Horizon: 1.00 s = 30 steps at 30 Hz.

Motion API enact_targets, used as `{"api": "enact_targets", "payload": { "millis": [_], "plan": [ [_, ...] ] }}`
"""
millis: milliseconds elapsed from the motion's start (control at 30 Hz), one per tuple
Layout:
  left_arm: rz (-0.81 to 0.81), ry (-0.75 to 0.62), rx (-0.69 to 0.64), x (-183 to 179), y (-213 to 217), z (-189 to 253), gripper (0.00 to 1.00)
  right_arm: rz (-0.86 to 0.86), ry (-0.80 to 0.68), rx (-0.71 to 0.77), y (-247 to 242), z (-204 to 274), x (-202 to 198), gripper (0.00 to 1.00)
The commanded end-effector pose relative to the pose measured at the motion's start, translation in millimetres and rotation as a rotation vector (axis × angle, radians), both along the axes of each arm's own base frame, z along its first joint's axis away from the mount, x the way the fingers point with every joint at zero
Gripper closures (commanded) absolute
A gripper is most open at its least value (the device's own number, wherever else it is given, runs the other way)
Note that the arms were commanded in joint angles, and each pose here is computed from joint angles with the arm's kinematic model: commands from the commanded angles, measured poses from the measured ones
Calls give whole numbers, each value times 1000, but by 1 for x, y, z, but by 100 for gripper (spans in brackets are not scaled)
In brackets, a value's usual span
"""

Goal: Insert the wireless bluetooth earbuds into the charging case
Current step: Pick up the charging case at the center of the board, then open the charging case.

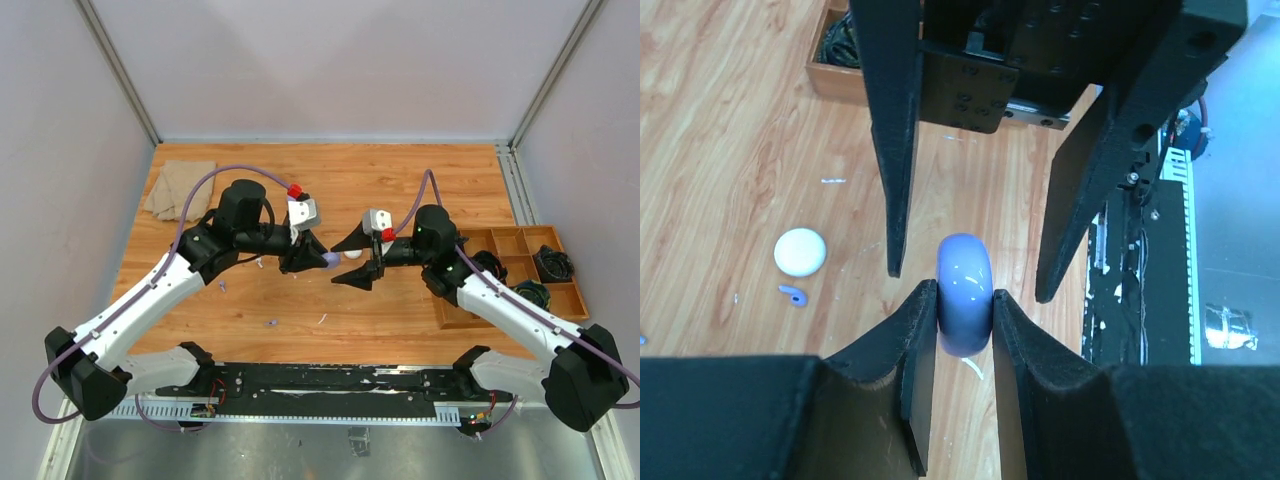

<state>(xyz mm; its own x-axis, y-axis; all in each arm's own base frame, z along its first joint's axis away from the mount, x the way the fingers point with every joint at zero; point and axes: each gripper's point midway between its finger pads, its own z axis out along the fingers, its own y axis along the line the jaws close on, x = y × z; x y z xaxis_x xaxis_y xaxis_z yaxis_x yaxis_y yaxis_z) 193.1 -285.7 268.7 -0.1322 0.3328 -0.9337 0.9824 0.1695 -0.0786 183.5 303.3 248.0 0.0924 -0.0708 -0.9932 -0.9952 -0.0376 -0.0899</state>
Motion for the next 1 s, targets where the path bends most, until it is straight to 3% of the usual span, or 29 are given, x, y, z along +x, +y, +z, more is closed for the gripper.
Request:
{"api": "enact_targets", "payload": {
  "millis": [0, 467, 967],
  "plan": [
    [-61, -67, -70, -10, -1, 28, 100, 29, -11, 85, 1, 23, 1, 36],
    [-65, -87, -102, -13, 0, 36, 100, 48, 29, 128, 2, 21, -4, 59],
    [-91, -74, -119, -15, -4, 36, 100, 51, 49, 144, 3, 19, -4, 71]
  ]
}}
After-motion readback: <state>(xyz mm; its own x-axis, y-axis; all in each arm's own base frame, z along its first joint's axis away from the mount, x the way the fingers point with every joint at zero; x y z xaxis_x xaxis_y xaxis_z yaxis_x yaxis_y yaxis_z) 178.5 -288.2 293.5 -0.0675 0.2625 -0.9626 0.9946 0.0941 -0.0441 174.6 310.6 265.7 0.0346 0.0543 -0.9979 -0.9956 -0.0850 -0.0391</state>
